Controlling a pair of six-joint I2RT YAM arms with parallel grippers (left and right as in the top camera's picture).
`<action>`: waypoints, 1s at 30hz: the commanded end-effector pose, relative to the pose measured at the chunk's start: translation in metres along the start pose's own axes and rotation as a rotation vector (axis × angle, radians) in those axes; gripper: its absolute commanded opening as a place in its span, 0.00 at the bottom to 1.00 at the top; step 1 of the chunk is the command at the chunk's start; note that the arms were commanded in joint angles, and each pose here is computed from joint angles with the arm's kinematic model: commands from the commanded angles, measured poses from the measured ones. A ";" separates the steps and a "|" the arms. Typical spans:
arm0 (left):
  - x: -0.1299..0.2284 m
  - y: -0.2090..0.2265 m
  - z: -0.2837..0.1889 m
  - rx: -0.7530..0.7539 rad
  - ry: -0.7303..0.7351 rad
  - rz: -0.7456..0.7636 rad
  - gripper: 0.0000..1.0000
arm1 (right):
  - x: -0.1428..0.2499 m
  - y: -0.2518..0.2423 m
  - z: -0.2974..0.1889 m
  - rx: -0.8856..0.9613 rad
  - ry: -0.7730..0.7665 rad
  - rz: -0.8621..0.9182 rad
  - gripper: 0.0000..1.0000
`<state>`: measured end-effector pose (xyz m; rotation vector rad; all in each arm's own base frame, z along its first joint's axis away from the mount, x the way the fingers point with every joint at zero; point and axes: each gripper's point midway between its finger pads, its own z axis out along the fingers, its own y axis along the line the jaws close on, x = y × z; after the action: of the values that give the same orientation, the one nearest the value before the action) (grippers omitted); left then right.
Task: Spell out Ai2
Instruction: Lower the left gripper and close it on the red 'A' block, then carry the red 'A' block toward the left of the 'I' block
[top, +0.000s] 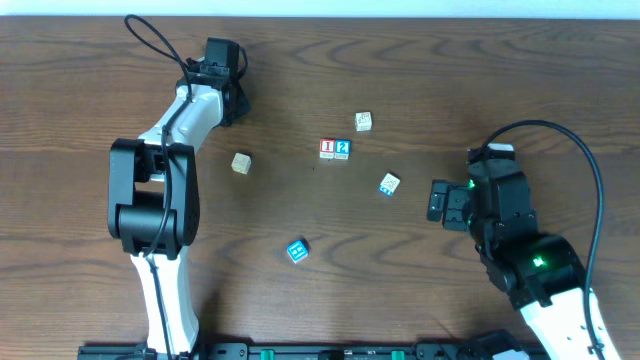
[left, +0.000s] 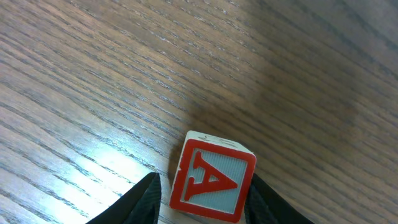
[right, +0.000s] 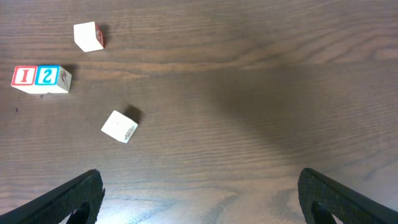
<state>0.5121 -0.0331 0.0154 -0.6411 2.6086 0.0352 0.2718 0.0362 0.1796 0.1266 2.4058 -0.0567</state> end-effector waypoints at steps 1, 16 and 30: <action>-0.005 -0.004 0.001 0.020 0.000 -0.023 0.42 | -0.002 -0.005 0.000 0.019 -0.007 -0.003 0.99; -0.005 -0.004 0.001 0.020 0.001 -0.037 0.31 | -0.002 -0.005 0.000 0.018 -0.007 -0.003 0.99; 0.000 -0.007 0.000 0.039 0.026 -0.042 0.27 | -0.002 -0.005 0.000 0.019 -0.007 -0.003 0.99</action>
<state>0.5121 -0.0365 0.0151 -0.6679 2.6088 0.0022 0.2718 0.0362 0.1796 0.1266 2.4058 -0.0567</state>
